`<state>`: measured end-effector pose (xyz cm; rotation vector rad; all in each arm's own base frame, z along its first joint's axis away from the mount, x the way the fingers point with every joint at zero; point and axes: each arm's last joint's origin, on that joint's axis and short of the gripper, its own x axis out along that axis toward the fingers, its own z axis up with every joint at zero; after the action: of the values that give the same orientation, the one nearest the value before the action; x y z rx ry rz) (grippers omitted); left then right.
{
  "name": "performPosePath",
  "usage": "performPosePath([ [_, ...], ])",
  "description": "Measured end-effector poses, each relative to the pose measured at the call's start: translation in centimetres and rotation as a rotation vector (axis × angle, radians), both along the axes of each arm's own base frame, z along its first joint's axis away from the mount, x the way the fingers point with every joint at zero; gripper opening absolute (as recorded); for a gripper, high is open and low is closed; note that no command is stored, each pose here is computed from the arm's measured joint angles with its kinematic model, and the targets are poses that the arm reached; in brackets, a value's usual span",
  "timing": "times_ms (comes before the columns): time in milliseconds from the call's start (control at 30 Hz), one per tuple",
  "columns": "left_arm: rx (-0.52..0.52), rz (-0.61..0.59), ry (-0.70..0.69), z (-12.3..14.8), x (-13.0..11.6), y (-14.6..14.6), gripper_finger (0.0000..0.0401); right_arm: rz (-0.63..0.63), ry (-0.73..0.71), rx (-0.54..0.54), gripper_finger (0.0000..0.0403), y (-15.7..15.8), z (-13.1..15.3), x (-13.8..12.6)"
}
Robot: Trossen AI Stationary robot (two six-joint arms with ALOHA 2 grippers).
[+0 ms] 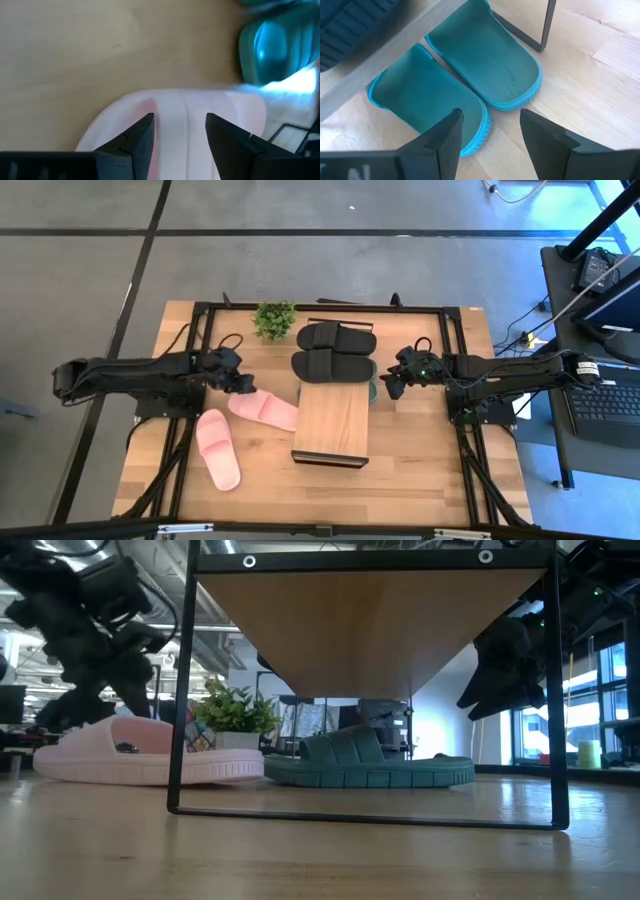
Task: Pick and place slides into the shelf
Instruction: Put the right pink slide under the shelf
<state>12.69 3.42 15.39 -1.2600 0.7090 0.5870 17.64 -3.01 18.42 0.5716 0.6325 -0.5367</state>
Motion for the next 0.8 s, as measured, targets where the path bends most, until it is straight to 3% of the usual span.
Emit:
performPosePath([
  [267, -0.004, 0.007, -0.097, -0.1, -0.6, -0.3, 0.0169, -0.001, 0.005, 0.0, 0.0199, 0.0, 0.0, 0.0],
  [467, -0.045, 0.023, 0.016, -0.9, -1.5, -0.5, 0.0169, -0.002, 0.005, -0.001, 0.0199, 0.0, 0.0, 0.0],
  [800, -0.082, -0.056, -0.019, -0.7, -1.0, -1.2, 0.0169, -0.004, 0.006, -0.002, 0.0199, 0.0, 0.0, 0.0],
])
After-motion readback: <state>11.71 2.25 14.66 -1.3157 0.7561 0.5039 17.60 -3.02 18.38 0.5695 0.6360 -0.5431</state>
